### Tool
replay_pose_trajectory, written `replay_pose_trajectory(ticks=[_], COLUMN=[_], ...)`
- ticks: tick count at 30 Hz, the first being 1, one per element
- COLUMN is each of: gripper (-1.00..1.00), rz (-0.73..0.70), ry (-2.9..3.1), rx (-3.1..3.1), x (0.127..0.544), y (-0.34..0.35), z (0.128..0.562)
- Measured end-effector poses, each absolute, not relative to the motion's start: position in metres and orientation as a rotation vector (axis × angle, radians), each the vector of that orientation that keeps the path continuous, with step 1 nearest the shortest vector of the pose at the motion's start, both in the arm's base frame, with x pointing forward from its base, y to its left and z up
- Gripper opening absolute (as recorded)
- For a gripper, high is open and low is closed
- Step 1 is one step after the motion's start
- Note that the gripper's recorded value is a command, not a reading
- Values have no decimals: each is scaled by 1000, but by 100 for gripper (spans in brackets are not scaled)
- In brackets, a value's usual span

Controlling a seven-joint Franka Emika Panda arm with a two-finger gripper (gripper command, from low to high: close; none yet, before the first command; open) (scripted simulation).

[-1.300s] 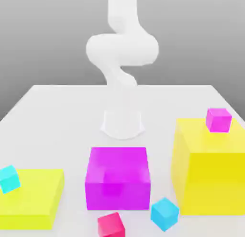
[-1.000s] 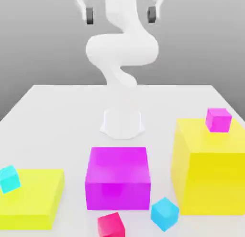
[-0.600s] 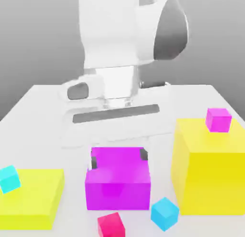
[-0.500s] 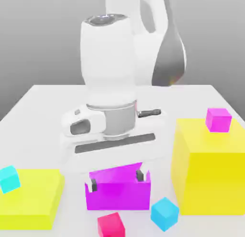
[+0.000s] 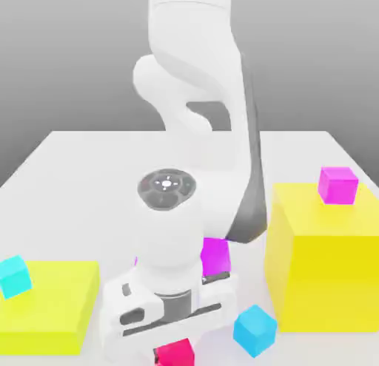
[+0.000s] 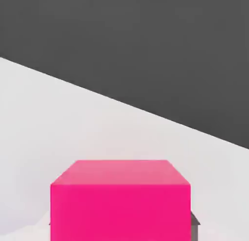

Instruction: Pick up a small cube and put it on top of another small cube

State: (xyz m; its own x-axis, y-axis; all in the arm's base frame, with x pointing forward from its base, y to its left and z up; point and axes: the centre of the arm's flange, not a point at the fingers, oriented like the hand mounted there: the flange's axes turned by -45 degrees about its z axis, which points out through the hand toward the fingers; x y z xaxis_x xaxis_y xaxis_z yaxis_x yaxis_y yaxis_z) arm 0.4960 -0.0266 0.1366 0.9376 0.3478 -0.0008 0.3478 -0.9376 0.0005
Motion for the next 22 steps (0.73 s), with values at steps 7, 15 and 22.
replay_pose_trajectory(ticks=[7,15,22], gripper=[-100,-100,100], rz=[1,3,2], ry=[408,-234,-229], rx=[3106,3133,3136], x=[490,383,381], y=[-85,-304,-305], z=[218,286,244])
